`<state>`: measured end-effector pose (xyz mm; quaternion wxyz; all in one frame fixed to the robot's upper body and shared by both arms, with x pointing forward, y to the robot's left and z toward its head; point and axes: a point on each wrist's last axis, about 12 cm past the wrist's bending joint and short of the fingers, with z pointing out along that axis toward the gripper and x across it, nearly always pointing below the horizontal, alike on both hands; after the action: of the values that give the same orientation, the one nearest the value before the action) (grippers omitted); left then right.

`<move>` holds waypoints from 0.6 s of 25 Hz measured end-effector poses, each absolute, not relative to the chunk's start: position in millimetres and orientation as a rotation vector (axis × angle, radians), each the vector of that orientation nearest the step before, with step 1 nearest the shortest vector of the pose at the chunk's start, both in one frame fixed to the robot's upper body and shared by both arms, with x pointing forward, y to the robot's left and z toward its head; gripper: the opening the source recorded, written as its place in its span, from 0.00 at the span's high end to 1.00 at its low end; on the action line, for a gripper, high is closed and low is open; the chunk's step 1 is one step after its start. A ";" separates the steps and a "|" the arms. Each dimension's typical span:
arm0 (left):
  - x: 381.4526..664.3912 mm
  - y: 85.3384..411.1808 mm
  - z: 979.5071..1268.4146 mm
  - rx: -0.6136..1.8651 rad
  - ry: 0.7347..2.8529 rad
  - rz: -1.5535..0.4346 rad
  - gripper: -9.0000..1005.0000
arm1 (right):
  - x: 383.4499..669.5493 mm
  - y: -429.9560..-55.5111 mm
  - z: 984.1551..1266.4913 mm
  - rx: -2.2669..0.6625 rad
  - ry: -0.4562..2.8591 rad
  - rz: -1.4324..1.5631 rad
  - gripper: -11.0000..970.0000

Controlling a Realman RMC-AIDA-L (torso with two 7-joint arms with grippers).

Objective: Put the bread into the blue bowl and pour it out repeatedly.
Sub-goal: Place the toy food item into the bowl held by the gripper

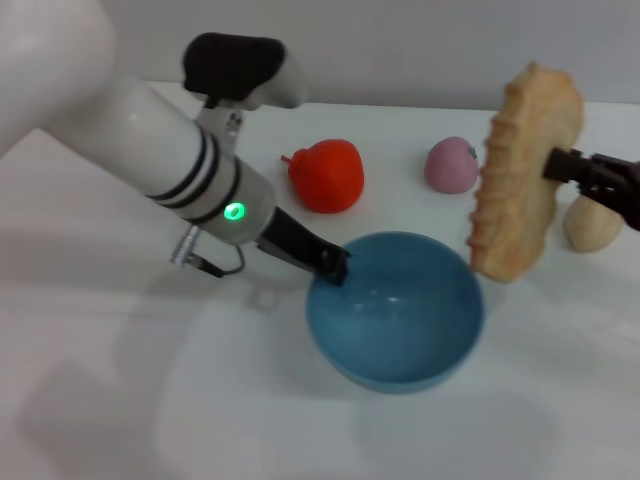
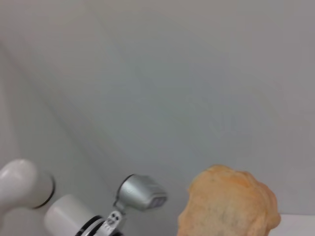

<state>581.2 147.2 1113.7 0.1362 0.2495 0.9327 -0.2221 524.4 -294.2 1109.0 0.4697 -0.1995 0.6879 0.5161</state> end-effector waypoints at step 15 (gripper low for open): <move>578.6 126.7 1115.1 0.754 2.678 -0.727 0.97 | 535.6 -253.6 1086.2 -0.804 1.894 1.156 0.89</move>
<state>578.6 126.7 1115.1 0.1327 0.2598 0.9231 -0.2506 535.6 -253.6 1086.2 0.3811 -0.3151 0.7419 0.4528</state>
